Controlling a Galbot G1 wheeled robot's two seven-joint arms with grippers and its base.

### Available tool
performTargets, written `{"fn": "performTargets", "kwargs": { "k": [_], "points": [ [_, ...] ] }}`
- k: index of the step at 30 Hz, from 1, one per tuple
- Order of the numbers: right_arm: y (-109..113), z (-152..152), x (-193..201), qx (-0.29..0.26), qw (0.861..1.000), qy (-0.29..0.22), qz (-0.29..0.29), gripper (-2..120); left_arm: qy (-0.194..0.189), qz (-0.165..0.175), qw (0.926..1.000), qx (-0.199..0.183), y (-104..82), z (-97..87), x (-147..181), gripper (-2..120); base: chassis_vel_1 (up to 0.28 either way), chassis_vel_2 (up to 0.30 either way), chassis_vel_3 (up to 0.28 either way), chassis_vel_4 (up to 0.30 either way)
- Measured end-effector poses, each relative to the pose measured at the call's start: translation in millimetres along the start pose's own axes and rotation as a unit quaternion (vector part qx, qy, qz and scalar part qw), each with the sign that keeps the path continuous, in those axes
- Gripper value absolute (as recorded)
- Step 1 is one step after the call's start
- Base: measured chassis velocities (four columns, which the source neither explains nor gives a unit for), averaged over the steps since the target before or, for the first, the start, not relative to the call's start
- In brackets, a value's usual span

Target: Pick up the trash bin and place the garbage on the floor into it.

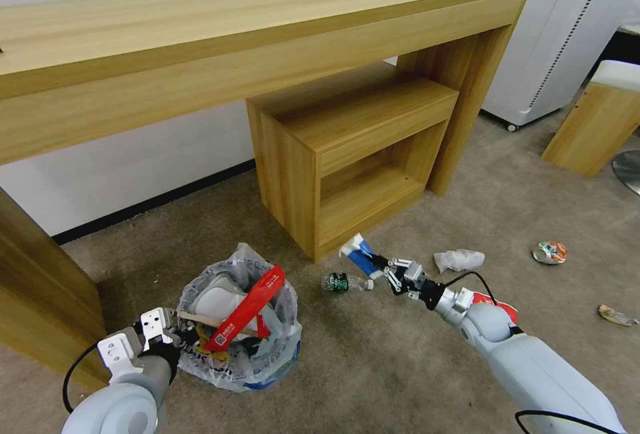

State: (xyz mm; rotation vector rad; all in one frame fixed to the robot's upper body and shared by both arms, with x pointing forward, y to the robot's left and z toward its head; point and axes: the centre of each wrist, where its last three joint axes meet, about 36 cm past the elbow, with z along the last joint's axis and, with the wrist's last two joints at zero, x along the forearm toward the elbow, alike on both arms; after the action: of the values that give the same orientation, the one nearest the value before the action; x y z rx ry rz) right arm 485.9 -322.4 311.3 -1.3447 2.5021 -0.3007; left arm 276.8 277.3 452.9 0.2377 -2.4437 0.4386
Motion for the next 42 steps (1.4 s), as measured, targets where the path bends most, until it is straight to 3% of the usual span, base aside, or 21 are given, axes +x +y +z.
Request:
{"fn": "performTargets", "kwargs": {
  "k": [9, 18, 32, 42],
  "points": [
    [3.7, -51.3, -38.7, -0.002, 0.997, -0.065, -0.045, 0, 0.004, 0.0, 1.0, -0.003, -2.2, 4.5, -2.3, 0, 0.0, 0.0, 0.0, 0.0],
    [30.5, -111.0, -89.0, -0.026, 0.984, -0.139, -0.108, 0, 0.004, 0.0, 1.0, -0.005, -3.7, 4.9, -3.2, 0, 0.0, 0.0, 0.0, 0.0],
    [63.7, -132.5, -119.0, -0.061, 0.969, -0.14, -0.195, 0, -0.001, 0.001, 1.0, -0.001, -4.2, 1.9, -1.0, 0, 0.0, 0.0, 0.0, 0.0],
    [93.8, -119.3, -121.1, -0.085, 0.956, -0.114, -0.255, 0, -0.006, 0.001, 1.0, 0.002, -4.6, 0.0, 4.2, 0, 0.0, 0.0, 0.0, 0.0]
  ]
}}
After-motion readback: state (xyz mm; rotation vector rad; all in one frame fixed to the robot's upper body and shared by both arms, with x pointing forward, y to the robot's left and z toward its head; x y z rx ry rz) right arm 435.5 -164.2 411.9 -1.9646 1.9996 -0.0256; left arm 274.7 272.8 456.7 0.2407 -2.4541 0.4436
